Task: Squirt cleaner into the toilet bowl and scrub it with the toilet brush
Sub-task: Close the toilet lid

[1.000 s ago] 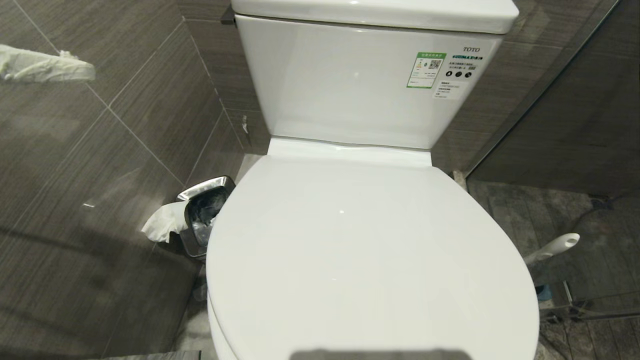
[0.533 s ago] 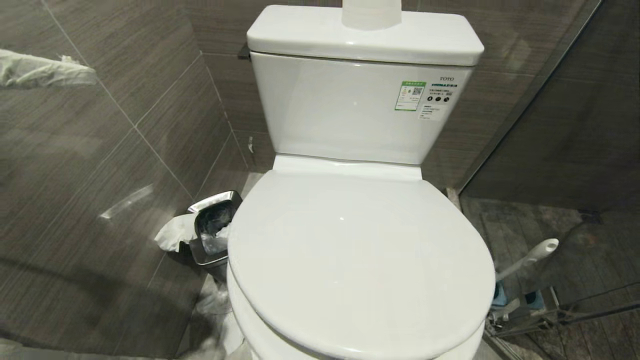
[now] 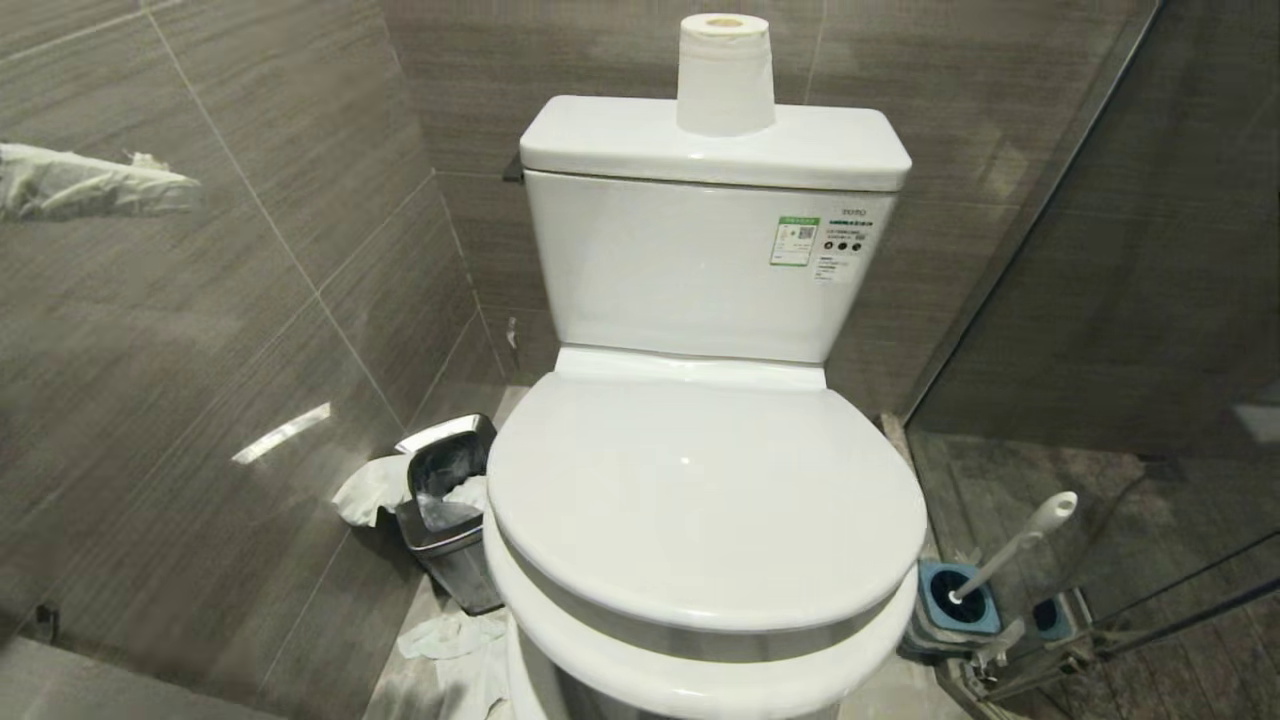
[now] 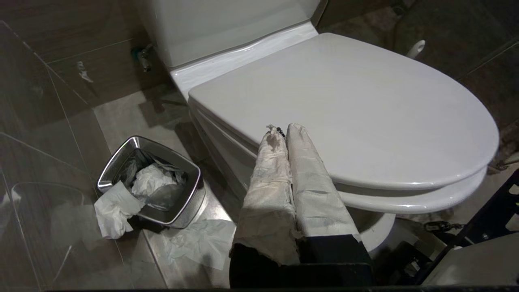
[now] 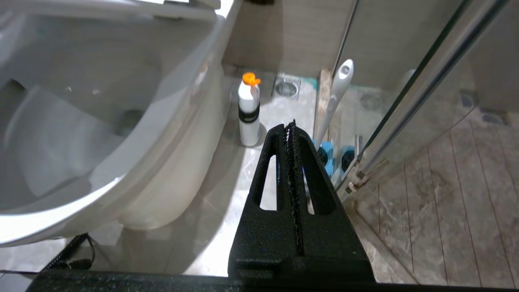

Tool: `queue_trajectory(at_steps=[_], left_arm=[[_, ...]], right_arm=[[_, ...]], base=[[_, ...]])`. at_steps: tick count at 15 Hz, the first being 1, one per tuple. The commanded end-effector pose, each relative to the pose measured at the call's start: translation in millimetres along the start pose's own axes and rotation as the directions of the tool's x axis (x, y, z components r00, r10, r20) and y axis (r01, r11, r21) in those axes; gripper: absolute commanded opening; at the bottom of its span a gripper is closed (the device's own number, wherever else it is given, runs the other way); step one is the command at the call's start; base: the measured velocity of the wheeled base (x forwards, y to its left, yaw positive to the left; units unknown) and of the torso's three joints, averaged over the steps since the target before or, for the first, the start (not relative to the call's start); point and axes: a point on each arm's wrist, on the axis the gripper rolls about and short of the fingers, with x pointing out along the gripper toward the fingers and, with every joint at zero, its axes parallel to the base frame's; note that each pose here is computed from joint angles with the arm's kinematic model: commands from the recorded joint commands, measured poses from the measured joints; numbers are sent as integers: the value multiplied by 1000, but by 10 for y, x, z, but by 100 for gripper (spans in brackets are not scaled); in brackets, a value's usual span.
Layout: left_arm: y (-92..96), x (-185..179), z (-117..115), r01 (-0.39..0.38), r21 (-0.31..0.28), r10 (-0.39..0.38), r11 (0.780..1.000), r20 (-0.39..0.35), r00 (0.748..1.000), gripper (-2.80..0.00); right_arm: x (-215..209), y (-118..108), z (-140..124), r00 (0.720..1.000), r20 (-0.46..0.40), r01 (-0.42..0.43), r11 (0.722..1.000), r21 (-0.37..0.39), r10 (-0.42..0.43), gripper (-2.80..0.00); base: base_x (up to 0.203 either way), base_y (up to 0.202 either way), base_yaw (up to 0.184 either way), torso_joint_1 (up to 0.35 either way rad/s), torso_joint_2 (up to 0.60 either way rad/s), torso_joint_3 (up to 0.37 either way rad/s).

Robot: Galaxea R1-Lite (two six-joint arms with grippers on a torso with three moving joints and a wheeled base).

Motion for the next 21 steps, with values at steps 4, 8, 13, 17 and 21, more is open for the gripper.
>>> queue_trajectory(at_steps=[4,8,13,17,21], left_arm=[[-127,24,-107,90,-37,-93,995,-72,993,-280],[-207,368,-86,198,-43,-201,979,-111,973,-280],[-459,1111,-142,254,-115,-275,960,-228,934,-280],[-581,1720,-374,197,-126,-231,972,-394,890,-280],[-641,2161,-689,79,-129,-139,988,-574,807,-280]], right_arm=[[0,0,0,1000,-1,-1,1000,0,1,-280],[0,0,0,1000,-1,-1,1000,0,1,-280],[0,0,0,1000,-1,-1,1000,0,1,-280],[0,0,0,1000,-1,-1,1000,0,1,-280],[0,0,0,1000,-1,-1,1000,0,1,-280]], base=[[0,0,0,0,0,97],[0,0,0,0,0,0],[0,0,0,0,0,0],[0,0,0,0,0,0],[0,0,0,0,0,0]])
